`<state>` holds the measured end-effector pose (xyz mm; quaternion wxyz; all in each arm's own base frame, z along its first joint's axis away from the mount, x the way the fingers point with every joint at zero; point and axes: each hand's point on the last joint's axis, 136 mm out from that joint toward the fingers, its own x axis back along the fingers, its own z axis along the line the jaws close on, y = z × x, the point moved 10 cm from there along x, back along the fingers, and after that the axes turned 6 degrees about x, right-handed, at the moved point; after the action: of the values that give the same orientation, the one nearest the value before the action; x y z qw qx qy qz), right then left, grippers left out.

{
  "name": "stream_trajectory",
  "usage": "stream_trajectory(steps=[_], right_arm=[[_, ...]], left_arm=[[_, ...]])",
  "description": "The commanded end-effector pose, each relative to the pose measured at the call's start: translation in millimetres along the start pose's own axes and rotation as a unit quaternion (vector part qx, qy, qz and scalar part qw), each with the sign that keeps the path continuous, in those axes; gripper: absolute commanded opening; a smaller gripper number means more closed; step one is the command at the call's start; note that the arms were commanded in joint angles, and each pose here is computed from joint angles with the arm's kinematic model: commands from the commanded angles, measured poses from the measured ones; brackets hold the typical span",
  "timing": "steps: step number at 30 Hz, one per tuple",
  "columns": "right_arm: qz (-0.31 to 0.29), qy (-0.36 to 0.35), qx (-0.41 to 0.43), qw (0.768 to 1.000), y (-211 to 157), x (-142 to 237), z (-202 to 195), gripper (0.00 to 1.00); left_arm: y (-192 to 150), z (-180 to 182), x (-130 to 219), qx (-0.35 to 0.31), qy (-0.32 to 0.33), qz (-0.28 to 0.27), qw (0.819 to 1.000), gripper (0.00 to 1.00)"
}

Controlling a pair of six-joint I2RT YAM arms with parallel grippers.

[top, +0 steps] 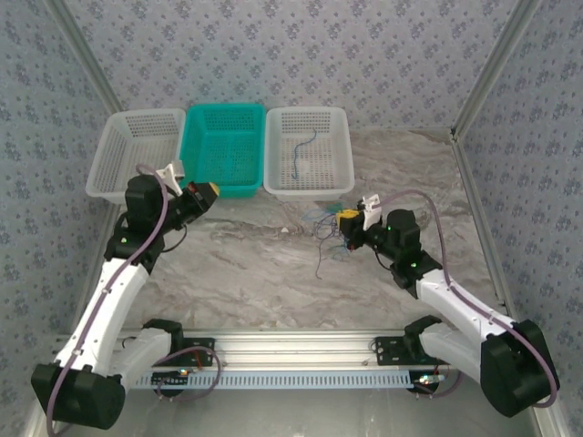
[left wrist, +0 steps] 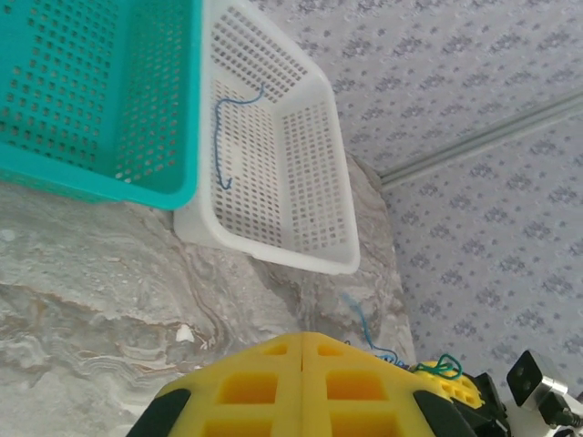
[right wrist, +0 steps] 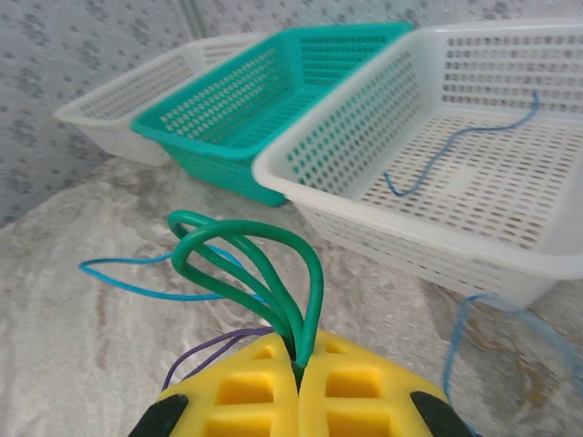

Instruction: Untangle the cables

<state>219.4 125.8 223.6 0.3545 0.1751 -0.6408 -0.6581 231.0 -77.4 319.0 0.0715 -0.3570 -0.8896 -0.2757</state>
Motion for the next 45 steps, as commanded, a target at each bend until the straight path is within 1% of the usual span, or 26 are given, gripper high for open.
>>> stream_trajectory(steps=[1,4,5,9,12,13,16,18,22,23,24,25,27,28,30,31,33,36,40,42,45], right_arm=[[-0.014,0.047,0.005,0.999,10.8,1.9,13.1,0.0],[-0.018,0.046,0.009,0.999,16.5,1.4,14.0,0.0],[-0.021,0.048,0.01,0.999,17.5,1.3,14.6,0.0],[-0.032,0.047,0.009,0.998,25.0,1.0,14.8,0.0],[-0.034,0.039,0.011,0.999,28.0,-0.1,13.1,0.0],[-0.033,0.039,0.012,0.999,28.6,-0.5,12.9,0.0],[-0.036,0.041,0.014,0.998,30.8,-1.6,12.8,0.0],[-0.037,0.047,0.015,0.998,32.0,-2.5,13.3,0.0],[-0.036,0.058,0.013,0.998,33.0,-4.9,14.9,0.0],[-0.036,0.061,0.013,0.997,33.0,-5.2,15.0,0.0],[-0.036,0.064,0.013,0.997,32.6,-5.6,15.4,0.0],[-0.034,0.067,0.011,0.997,32.1,-6.0,16.1,0.0],[-0.032,0.072,0.009,0.997,30.9,-6.9,17.2,0.0],[-0.032,0.074,0.008,0.997,30.5,-7.3,17.9,0.0],[-0.029,0.076,0.008,0.997,28.7,-7.9,19.2,0.0],[-0.027,0.071,0.008,0.997,27.6,-8.2,19.1,0.0],[-0.019,0.043,0.003,0.999,24.1,-9.0,15.6,0.0],[0.001,-0.044,-0.025,0.999,12.5,-9.4,1.7,0.0],[0.035,-0.127,-0.114,0.985,-9.5,-9.1,-17.6,0.0],[0.049,-0.136,-0.157,0.977,-20.5,-11.2,-22.3,0.0],[0.067,-0.136,-0.191,0.97,-33.4,-15.1,-24.2,0.0]], left_arm=[[-7.7,-7.5,-19.1,-0.004,-0.06,0.056,0.997,0.09],[-25.3,-17.5,-41.1,-0.023,-0.067,0.108,0.992,0.33],[-31.9,-20.9,-48.3,-0.027,-0.073,0.124,0.989,0.39],[-60.6,-31.7,-78.6,-0.023,-0.1,0.177,0.979,0.54],[-80.9,-35.4,-99.9,-0.007,-0.121,0.215,0.969,0.69],[-88.0,-35.2,-106.9,0.001,-0.124,0.224,0.967,0.74],[-104.5,-34.7,-122.6,0.028,-0.136,0.239,0.961,0.88],[-111.5,-37.4,-130.0,0.049,-0.158,0.241,0.956,0.93],[-119.7,-46.3,-141.2,0.083,-0.191,0.239,0.948,0.94],[-120.6,-47.0,-143.1,0.088,-0.193,0.238,0.948,0.93],[-120.4,-46.5,-145.0,0.095,-0.191,0.234,0.949,0.88],[-120.6,-44.8,-146.9,0.102,-0.186,0.23,0.95,0.79],[-120.6,-41.6,-150.5,0.114,-0.177,0.223,0.952,0.57],[-121.1,-40.3,-152.6,0.116,-0.175,0.222,0.952,0.44],[-122.4,-38.9,-156.6,0.119,-0.178,0.224,0.951,0.02],[-123.0,-38.1,-158.0,0.12,-0.183,0.223,0.95,0.0],[-122.6,-38.9,-157.9,0.12,-0.201,0.216,0.948,0.0],[-116.9,-42.7,-151.9,0.106,-0.224,0.199,0.948,0.0],[-105.1,-66.0,-132.9,0.052,-0.269,0.179,0.945,0.0],[-100.1,-78.2,-123.5,0.032,-0.293,0.174,0.939,0.0],[-93.7,-90.5,-108.7,0.004,-0.323,0.158,0.933,0.0]])
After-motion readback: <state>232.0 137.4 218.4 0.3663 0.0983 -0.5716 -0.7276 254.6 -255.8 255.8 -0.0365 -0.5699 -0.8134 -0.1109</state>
